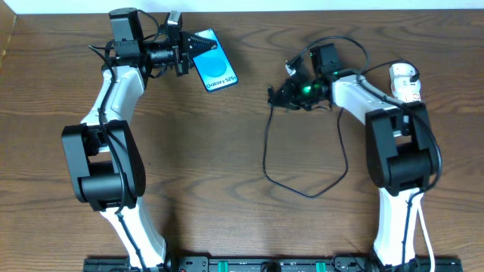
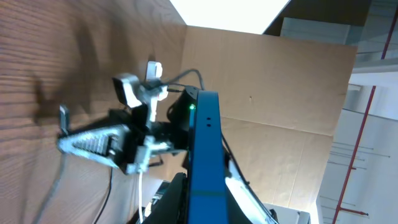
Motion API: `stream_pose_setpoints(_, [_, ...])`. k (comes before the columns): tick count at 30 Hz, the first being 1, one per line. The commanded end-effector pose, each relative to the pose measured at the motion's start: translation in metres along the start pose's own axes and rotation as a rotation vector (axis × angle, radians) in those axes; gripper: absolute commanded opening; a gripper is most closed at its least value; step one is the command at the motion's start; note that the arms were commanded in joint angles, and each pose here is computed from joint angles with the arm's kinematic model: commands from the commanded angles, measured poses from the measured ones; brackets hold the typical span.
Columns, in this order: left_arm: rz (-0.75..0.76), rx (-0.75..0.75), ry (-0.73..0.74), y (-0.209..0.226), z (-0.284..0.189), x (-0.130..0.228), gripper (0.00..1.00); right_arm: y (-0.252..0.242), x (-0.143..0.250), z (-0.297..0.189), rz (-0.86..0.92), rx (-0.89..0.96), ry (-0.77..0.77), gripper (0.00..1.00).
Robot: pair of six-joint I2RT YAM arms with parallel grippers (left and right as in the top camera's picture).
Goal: Plug charger to phone and switch on socket
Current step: 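Carry the USB-C plug left toward the phone's bottom port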
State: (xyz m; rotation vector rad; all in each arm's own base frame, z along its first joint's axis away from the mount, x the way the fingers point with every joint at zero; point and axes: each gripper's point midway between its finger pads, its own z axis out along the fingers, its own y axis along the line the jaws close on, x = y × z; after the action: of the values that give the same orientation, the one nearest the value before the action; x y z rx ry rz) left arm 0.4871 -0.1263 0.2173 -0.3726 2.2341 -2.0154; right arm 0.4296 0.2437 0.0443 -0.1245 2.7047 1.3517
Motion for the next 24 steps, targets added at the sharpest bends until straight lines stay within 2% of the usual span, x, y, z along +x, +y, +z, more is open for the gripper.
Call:
stream_pose_setpoints(1, [0.015, 0.017, 0.021, -0.014, -0.001, 0.006, 0.07, 0.067, 0.008, -0.038, -0.280, -0.128, -0.006, 0.01])
stream_pose_setpoints(10, [0.020, 0.033, 0.047, -0.017, -0.001, 0.010, 0.07, 0.141, 0.059, -0.077, -0.460, -0.148, 0.050, 0.01])
stream_pose_setpoints(18, [0.088, 0.081, 0.124, -0.029, 0.000, 0.022, 0.07, 0.178, 0.100, -0.056, -0.516, -0.204, 0.157, 0.01])
stream_pose_setpoints(24, [0.133, 0.084, 0.119, -0.030, 0.000, 0.021, 0.07, 0.197, 0.108, -0.047, -0.510, -0.250, 0.171, 0.01])
